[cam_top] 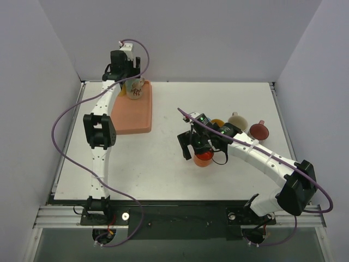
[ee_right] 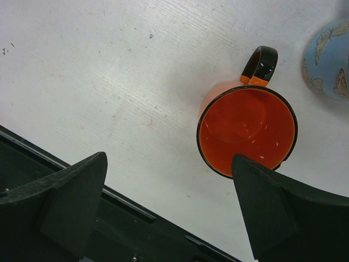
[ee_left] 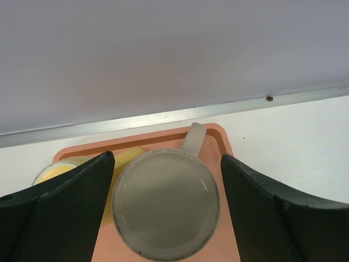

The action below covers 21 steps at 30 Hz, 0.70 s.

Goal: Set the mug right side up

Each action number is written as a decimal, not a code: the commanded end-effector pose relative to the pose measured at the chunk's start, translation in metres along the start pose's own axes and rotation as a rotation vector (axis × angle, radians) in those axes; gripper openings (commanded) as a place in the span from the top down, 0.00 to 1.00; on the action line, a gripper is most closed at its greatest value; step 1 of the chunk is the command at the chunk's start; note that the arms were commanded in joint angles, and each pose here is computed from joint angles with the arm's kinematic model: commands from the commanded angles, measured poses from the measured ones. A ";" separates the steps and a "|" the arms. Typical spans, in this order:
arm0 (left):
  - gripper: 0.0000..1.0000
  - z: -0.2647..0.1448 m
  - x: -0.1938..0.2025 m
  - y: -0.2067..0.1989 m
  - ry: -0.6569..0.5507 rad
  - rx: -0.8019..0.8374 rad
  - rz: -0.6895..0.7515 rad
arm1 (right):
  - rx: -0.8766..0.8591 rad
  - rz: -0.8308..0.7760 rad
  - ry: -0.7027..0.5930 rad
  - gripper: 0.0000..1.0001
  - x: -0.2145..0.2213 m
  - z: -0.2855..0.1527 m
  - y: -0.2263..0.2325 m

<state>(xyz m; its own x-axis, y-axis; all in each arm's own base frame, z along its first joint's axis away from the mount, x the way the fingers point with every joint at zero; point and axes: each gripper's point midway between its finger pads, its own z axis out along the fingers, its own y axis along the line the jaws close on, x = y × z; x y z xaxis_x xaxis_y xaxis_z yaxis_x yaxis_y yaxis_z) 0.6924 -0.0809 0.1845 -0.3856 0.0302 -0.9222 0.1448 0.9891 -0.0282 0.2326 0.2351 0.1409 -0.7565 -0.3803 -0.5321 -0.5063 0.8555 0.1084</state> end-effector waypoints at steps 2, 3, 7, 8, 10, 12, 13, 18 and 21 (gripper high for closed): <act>0.10 0.002 0.005 -0.004 0.013 0.011 -0.045 | -0.012 -0.003 -0.006 0.09 -0.006 -0.002 0.005; 0.10 0.002 0.010 -0.003 0.030 0.026 -0.061 | -0.013 -0.002 -0.009 0.09 -0.006 -0.003 0.005; 0.10 0.000 0.022 -0.006 0.069 0.042 -0.039 | -0.007 -0.004 -0.001 0.09 -0.002 -0.001 0.004; 0.10 0.001 0.024 -0.007 0.072 0.044 -0.032 | -0.009 -0.004 -0.002 0.09 -0.003 -0.001 0.004; 0.10 0.003 0.028 -0.009 0.078 0.051 -0.019 | -0.014 -0.002 -0.004 0.09 -0.005 -0.001 0.005; 0.10 0.007 0.033 -0.011 0.085 0.048 0.001 | -0.016 -0.005 -0.002 0.09 -0.005 -0.001 0.006; 0.10 0.007 0.034 -0.010 0.086 0.046 0.035 | -0.015 -0.005 -0.004 0.09 -0.005 -0.001 0.006; 0.21 0.008 0.038 -0.012 0.096 0.066 0.060 | -0.010 0.000 0.000 0.09 -0.001 -0.002 0.004; 0.62 0.005 0.041 -0.011 0.116 0.076 0.048 | -0.005 0.000 -0.006 0.09 -0.002 -0.003 0.003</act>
<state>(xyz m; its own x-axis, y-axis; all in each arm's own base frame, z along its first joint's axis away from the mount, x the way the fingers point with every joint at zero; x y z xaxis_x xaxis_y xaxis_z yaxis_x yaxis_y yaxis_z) 0.6857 -0.0890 0.1590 -0.4388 0.0727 -0.8956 0.1970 0.9803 -0.0170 0.2317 0.2362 0.1405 -0.7569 -0.3825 -0.5299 -0.5099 0.8528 0.1128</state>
